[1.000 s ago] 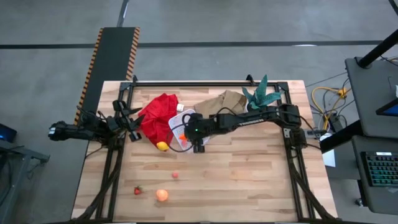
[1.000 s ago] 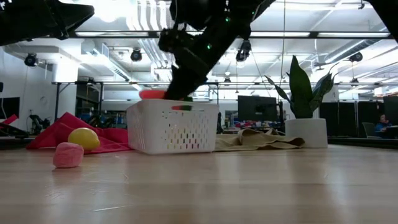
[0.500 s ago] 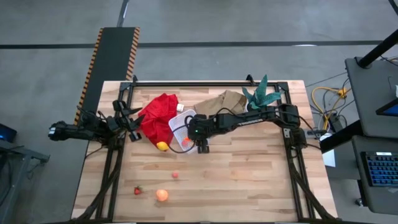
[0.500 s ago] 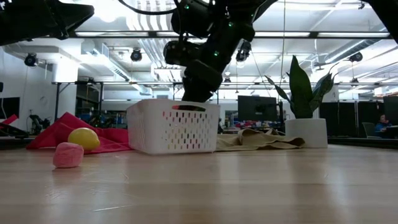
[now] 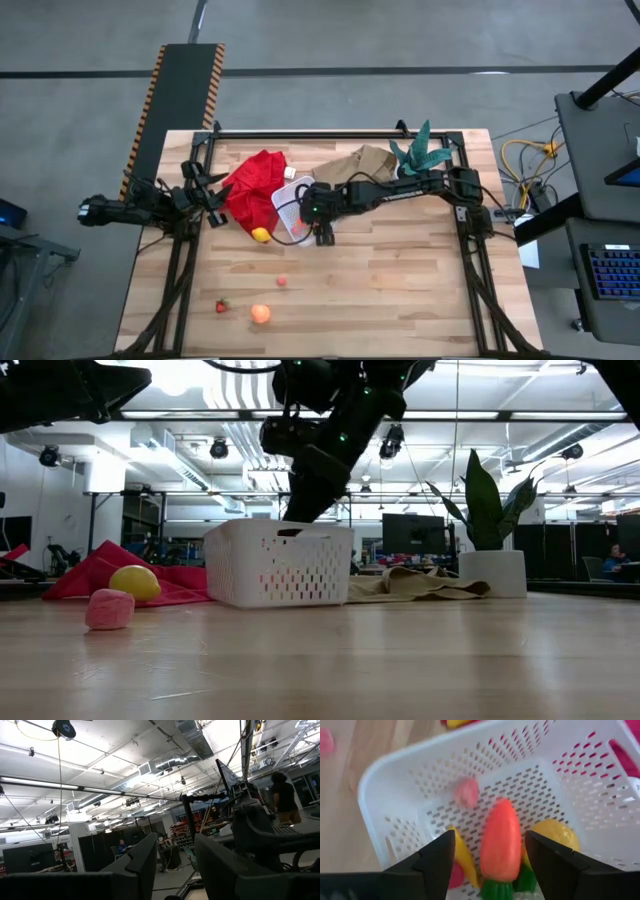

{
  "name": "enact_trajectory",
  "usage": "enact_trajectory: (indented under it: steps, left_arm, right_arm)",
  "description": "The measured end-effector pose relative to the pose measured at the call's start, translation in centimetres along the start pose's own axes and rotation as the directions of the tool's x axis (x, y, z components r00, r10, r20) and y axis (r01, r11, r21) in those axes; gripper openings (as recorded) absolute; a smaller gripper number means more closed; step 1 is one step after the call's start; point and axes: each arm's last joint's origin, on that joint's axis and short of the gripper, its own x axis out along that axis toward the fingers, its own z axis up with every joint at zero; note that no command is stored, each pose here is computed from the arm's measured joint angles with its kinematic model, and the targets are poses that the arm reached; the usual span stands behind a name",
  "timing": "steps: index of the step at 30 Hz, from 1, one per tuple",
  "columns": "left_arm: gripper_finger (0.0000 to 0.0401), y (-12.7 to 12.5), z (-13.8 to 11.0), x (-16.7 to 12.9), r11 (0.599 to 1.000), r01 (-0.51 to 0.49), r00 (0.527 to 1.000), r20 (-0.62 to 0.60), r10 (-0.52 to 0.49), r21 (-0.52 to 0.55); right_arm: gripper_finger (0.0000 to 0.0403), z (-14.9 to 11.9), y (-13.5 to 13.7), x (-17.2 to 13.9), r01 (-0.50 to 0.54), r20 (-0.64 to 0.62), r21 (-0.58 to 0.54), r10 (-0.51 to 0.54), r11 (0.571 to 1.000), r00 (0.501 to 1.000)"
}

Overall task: Pick and placing Produce into tupperware
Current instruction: Put the toy carrot into the white bin, then put the toy raspberry into the white bin

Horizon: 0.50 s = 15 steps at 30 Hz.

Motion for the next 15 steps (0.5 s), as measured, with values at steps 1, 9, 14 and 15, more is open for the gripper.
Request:
enact_trajectory:
  steps: [1,9,14,15]
  left_arm:
    - [0.0118,0.0,0.0,0.0,1.0,0.0,1.0,0.0,0.0,0.0]
    - [0.0118,0.0,0.0,0.0,1.0,0.0,1.0,0.0,0.0,0.0]
    - [0.0118,0.0,0.0,0.0,1.0,0.0,1.0,0.0,0.0,0.0]
    - [0.0118,0.0,0.0,0.0,1.0,0.0,1.0,0.0,0.0,0.0]
  right_arm:
    - [0.0237,0.3,0.0,-0.2,-0.011,0.012,0.015,0.011,1.0,1.0]
    - [0.0248,4.1,1.4,-3.6,-0.305,0.205,0.04,0.291,0.952,0.935]
    - [0.024,5.6,5.4,-4.7,-0.345,0.257,-0.07,0.351,0.936,0.9]
    - [0.0239,5.8,6.4,-4.8,-0.34,0.269,-0.09,0.351,0.936,0.897]
